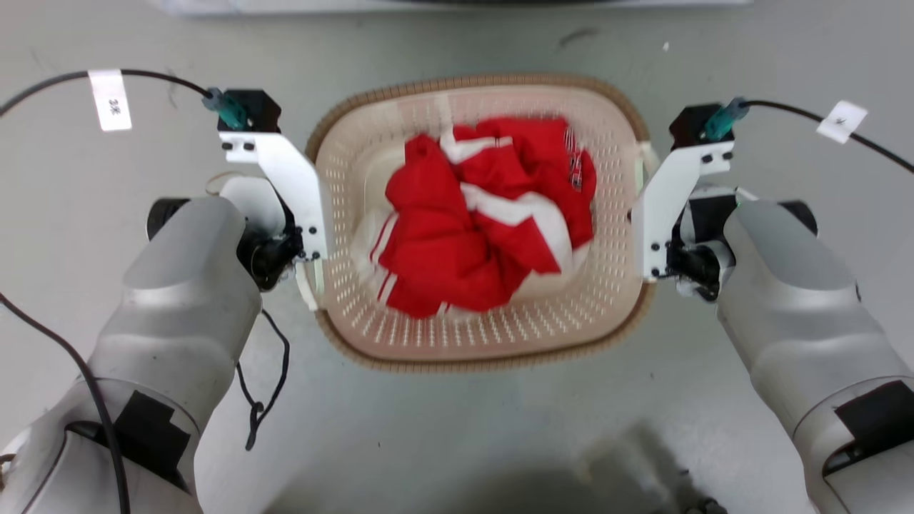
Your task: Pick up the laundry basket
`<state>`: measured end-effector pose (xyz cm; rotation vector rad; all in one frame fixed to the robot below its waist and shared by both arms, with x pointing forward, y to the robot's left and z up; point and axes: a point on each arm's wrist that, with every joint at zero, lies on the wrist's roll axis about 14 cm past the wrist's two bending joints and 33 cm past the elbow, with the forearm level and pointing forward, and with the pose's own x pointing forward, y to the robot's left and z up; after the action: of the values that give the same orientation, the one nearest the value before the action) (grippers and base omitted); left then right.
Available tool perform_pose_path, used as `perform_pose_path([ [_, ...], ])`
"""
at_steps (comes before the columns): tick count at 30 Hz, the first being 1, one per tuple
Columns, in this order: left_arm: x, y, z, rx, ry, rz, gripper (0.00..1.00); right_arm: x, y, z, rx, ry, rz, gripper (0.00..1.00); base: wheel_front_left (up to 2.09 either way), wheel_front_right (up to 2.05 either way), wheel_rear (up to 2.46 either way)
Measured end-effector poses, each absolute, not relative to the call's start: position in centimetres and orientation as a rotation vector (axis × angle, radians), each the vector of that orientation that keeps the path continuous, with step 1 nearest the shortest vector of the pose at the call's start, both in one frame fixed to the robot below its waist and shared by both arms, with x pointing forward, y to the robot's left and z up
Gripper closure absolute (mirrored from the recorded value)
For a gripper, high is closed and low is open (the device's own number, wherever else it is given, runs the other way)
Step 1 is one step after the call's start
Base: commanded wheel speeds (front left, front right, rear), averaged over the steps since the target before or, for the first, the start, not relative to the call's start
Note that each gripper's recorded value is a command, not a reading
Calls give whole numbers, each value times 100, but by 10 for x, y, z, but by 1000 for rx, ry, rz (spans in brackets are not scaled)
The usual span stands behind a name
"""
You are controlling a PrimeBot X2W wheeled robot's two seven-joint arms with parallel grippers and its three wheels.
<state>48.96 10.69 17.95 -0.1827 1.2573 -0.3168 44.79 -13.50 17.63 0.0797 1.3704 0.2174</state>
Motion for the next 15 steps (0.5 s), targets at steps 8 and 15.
perform_pose_path([
  [8,479,109,225,-185,1293,-318,100,437,-133,221,89,1419,229,100,0,0,0],
  [15,463,111,266,-186,1329,-327,100,424,-131,259,98,1438,236,100,0,0,0],
])
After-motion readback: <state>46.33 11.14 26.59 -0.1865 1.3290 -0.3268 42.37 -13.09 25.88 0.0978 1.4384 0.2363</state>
